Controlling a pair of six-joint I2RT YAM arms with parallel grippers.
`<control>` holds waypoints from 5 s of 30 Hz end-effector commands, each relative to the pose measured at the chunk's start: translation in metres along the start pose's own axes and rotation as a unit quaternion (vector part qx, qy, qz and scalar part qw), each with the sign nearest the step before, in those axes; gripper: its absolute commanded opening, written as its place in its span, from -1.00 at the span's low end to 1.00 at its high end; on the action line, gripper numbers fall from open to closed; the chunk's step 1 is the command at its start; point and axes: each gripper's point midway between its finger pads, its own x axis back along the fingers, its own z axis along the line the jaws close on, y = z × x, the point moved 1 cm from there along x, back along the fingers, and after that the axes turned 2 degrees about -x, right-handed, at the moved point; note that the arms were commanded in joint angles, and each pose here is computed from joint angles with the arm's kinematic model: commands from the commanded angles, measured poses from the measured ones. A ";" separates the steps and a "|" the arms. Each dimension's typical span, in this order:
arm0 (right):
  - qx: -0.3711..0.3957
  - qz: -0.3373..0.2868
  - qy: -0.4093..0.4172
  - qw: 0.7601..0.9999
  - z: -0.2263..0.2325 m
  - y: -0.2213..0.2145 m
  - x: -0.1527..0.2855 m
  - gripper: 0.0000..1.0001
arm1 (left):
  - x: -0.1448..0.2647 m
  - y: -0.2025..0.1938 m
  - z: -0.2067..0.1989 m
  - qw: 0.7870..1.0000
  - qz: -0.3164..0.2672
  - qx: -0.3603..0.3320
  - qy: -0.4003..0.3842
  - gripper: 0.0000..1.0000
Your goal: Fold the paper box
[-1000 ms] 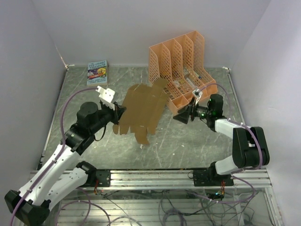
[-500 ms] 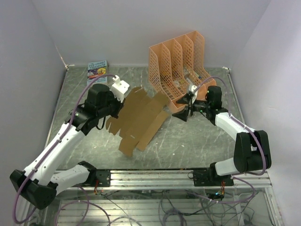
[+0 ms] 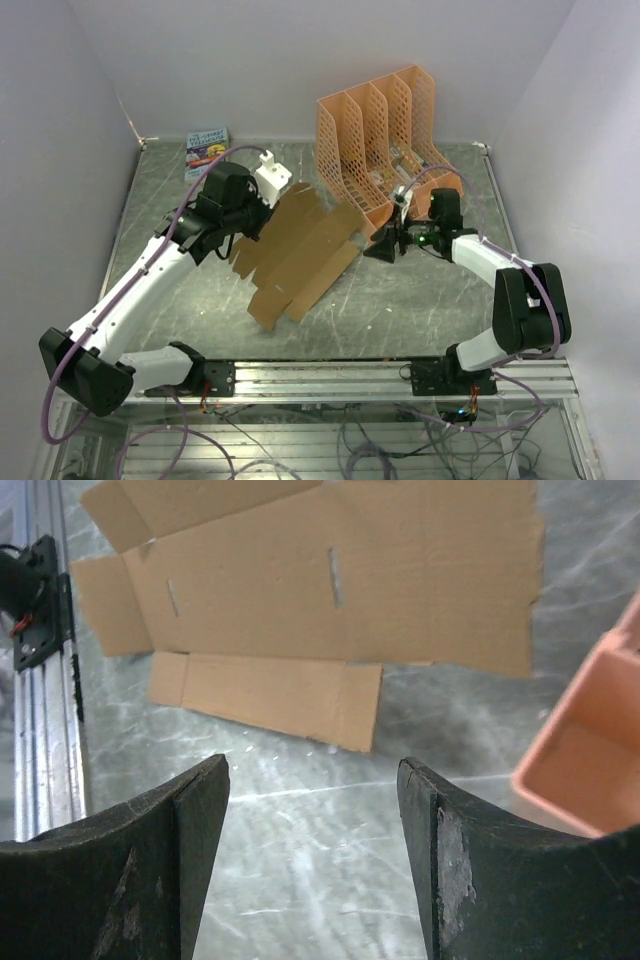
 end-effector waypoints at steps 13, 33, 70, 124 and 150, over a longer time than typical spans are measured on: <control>0.008 0.028 -0.071 0.997 0.004 -0.027 -0.041 0.43 | 0.025 -0.005 -0.029 0.994 -0.103 0.022 -0.036 -0.86; 0.053 0.101 -0.116 0.987 -0.001 -0.034 -0.041 -0.31 | 0.025 -0.013 -0.024 0.996 -0.079 0.031 -0.022 -0.86; 0.260 0.154 -0.134 0.944 0.050 -0.002 -0.039 0.11 | 0.005 -0.047 -0.004 0.992 -0.022 0.124 -0.004 -0.86; 0.173 0.261 0.041 0.949 0.133 -0.123 -0.123 -0.78 | 0.010 -0.079 0.015 0.950 0.035 0.303 0.063 -0.86; 0.184 0.093 0.124 0.971 0.164 -0.035 -0.143 0.49 | -0.002 -0.077 0.003 0.932 0.020 0.362 0.034 -0.86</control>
